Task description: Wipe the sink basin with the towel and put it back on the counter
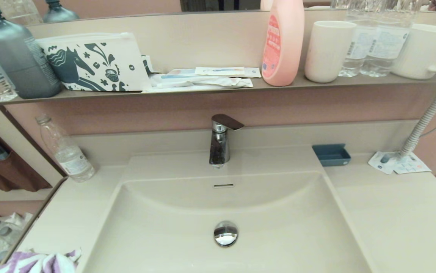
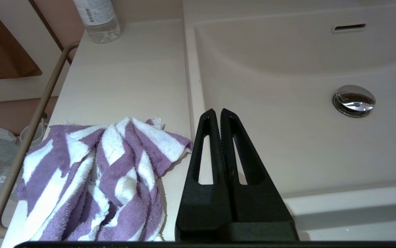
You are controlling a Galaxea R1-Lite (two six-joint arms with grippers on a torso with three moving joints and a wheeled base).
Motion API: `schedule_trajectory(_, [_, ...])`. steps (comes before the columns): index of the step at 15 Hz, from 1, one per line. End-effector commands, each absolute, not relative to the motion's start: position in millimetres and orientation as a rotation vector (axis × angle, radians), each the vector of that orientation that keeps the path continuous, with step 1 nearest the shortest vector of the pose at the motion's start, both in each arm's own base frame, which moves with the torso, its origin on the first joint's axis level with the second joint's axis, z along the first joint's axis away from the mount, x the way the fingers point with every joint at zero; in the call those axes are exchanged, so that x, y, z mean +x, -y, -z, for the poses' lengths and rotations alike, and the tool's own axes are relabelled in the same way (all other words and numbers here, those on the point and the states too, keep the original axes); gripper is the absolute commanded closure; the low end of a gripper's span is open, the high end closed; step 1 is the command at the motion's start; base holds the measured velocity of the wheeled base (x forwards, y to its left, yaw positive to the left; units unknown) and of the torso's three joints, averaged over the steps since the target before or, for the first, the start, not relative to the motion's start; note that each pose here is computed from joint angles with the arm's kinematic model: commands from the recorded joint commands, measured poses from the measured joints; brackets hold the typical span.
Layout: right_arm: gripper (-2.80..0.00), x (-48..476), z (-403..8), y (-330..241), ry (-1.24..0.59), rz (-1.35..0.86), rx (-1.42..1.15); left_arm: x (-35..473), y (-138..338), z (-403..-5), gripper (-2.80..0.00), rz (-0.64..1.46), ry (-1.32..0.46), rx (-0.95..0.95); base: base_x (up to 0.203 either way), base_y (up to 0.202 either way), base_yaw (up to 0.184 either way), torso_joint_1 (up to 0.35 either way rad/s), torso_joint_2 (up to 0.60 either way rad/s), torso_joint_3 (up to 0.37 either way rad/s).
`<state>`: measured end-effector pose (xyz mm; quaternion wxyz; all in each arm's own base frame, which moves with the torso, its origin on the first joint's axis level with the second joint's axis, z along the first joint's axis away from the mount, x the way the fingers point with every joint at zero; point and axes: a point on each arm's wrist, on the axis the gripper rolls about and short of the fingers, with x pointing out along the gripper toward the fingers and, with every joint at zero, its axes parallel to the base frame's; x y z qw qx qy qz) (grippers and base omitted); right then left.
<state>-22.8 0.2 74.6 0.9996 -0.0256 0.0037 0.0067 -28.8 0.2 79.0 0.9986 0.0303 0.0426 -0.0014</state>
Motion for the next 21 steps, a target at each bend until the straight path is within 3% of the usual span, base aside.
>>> schedule_trajectory(1, [0.0,-22.8,-74.6,-0.1,-0.008,-0.015,-0.051,-27.8,-0.1,-75.7,0.0,0.004,-0.093,0.062,0.0,0.0,0.0,0.0,0.0,0.0])
schedule_trajectory(21, [0.0,-22.8,-74.6,-0.1,-0.009,-0.016,-0.052,-27.8,-0.1,-75.8,0.0,0.005,-0.092,0.049,0.0,0.0,0.0,0.0,0.0,0.0])
